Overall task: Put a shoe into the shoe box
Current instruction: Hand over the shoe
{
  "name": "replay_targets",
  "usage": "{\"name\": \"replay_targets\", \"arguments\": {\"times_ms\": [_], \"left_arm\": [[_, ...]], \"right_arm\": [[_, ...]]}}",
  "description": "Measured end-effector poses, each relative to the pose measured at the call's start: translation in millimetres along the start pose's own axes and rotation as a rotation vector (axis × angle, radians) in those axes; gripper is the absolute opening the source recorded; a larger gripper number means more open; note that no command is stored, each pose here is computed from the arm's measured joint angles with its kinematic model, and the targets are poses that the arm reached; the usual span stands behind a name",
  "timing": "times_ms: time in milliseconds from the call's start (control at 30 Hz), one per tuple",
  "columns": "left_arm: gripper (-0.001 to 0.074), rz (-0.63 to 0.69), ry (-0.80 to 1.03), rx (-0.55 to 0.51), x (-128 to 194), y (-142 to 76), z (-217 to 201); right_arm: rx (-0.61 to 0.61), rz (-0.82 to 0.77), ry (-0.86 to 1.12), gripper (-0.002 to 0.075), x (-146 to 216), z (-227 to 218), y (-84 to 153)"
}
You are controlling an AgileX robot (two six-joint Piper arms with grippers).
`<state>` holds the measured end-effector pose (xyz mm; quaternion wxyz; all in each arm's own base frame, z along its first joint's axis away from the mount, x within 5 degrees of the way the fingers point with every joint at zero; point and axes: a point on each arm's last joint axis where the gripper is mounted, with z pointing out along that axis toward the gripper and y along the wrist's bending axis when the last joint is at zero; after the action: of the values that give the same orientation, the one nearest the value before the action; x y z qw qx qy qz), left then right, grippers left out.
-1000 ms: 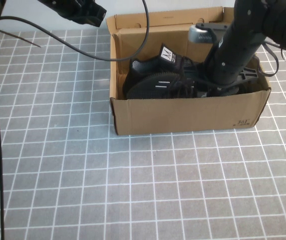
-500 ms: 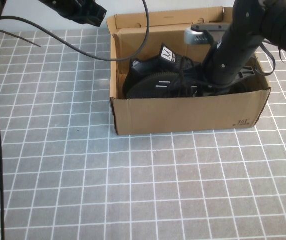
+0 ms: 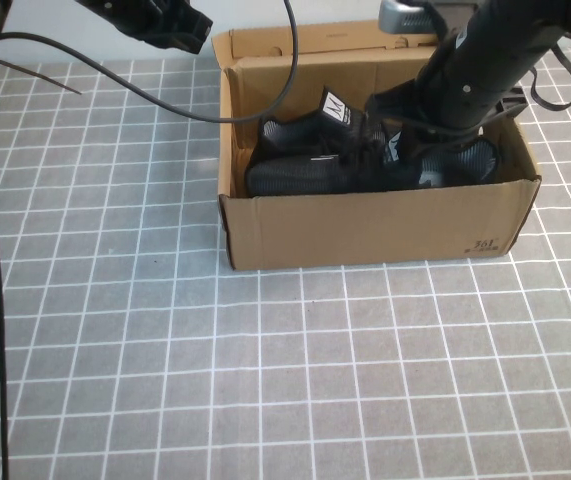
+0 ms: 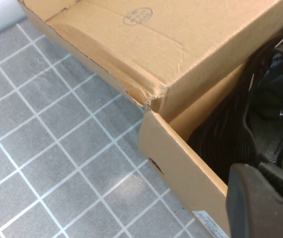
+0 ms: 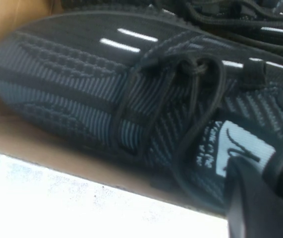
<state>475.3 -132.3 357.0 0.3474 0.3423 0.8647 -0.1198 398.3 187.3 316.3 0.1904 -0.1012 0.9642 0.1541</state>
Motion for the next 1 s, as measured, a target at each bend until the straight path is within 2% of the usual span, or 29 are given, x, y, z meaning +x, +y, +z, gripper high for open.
{"name": "replay_targets", "arguments": {"times_ms": [467,567,700,767,833,1000], "left_arm": [[-0.0001,-0.01,-0.016,0.027,-1,-2,0],[-0.0001,-0.012,-0.019,0.033,-2,-3,0],[-0.0001,-0.013,-0.02,0.034,-2,-3,0],[-0.0001,-0.013,-0.021,0.036,-2,-3,0],[-0.0001,-0.016,-0.026,0.044,-2,-4,0],[-0.0001,-0.024,-0.035,0.066,-3,-5,2]], "right_arm": [[0.001,-0.003,0.0,0.0013,1,-7,1],[0.004,-0.002,0.012,0.0073,2,-3,0],[0.004,-0.002,0.014,0.0236,2,-3,0],[0.004,-0.002,0.013,0.0293,2,-4,0],[0.003,-0.003,0.009,0.0315,2,-6,1],[0.001,-0.029,-0.017,0.0311,2,-18,2]]}}
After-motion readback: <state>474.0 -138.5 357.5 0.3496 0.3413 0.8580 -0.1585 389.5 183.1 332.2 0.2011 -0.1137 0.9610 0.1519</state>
